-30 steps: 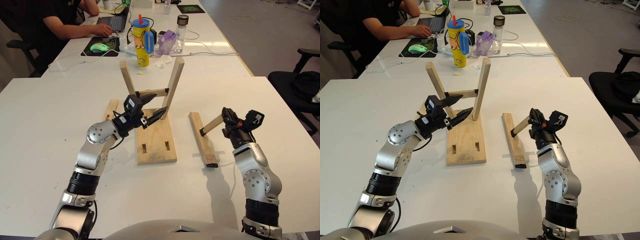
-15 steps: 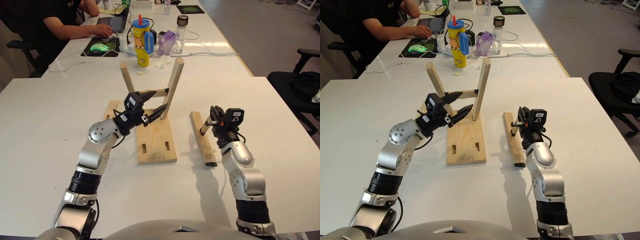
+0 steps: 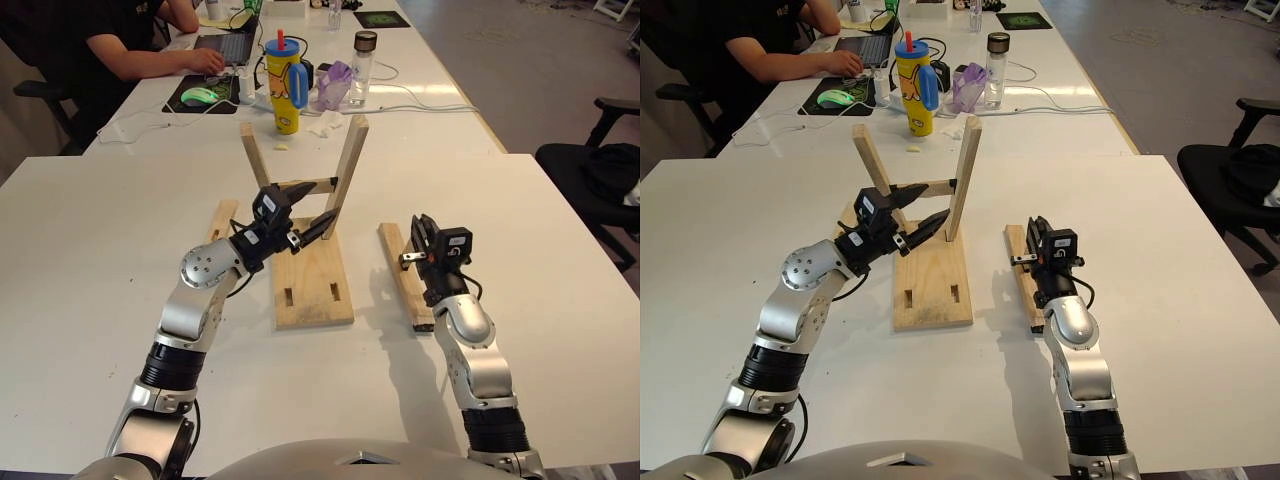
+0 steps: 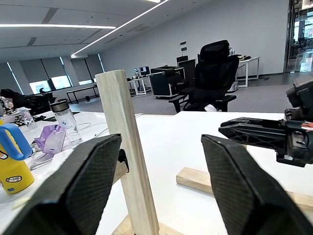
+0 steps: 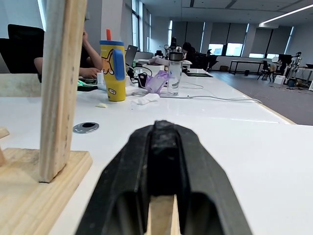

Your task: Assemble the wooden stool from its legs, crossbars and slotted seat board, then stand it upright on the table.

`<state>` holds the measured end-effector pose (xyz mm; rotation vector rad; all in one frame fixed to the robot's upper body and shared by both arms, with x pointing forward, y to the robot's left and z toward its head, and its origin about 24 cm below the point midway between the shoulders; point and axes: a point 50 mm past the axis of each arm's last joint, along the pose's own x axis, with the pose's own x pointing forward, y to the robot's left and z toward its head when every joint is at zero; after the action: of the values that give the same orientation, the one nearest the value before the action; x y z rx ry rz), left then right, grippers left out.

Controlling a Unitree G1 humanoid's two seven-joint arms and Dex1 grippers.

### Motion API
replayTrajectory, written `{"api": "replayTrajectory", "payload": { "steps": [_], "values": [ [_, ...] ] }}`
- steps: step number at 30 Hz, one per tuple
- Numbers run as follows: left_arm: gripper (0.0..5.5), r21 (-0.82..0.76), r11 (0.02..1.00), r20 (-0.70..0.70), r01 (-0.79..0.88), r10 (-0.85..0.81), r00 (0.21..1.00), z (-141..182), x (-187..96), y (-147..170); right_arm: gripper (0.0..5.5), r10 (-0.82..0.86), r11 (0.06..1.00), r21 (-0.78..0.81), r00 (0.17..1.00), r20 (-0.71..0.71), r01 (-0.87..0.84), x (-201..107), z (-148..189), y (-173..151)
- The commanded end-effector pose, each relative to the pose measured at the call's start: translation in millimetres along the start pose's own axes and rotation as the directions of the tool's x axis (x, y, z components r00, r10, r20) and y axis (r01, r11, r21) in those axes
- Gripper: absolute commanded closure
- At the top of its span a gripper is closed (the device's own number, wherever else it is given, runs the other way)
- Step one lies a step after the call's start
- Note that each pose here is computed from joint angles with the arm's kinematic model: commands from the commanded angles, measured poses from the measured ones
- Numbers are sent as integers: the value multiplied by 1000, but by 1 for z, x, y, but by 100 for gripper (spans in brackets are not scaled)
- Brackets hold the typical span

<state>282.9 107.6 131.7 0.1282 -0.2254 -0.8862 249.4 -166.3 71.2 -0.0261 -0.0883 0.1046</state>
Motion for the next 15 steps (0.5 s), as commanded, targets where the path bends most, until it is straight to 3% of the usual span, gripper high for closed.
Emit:
{"api": "replayTrajectory", "payload": {
  "steps": [1, 2, 6, 15],
  "values": [
    [248, 10, 1000, 1, -14, 14, 1000, 0, 0, 4, 506, -17, 1000, 2, 987, -158, 17, -18, -32, -7],
    [248, 9, 1000, 1, -16, 16, 1000, 0, 0, 5, 469, 0, 1000, -3, 992, -125, 0, -13, -25, -6],
    [248, 6, 1000, 2, -27, 27, 1000, -1, -1, 6, 412, 42, 999, -19, 998, -48, -43, 3, -4, -5],
    [248, -4, 999, -2, -49, 49, 999, -5, -3, 5, 412, 60, 998, 1, 983, 175, -61, 35, 78, -2]
  ]
}}
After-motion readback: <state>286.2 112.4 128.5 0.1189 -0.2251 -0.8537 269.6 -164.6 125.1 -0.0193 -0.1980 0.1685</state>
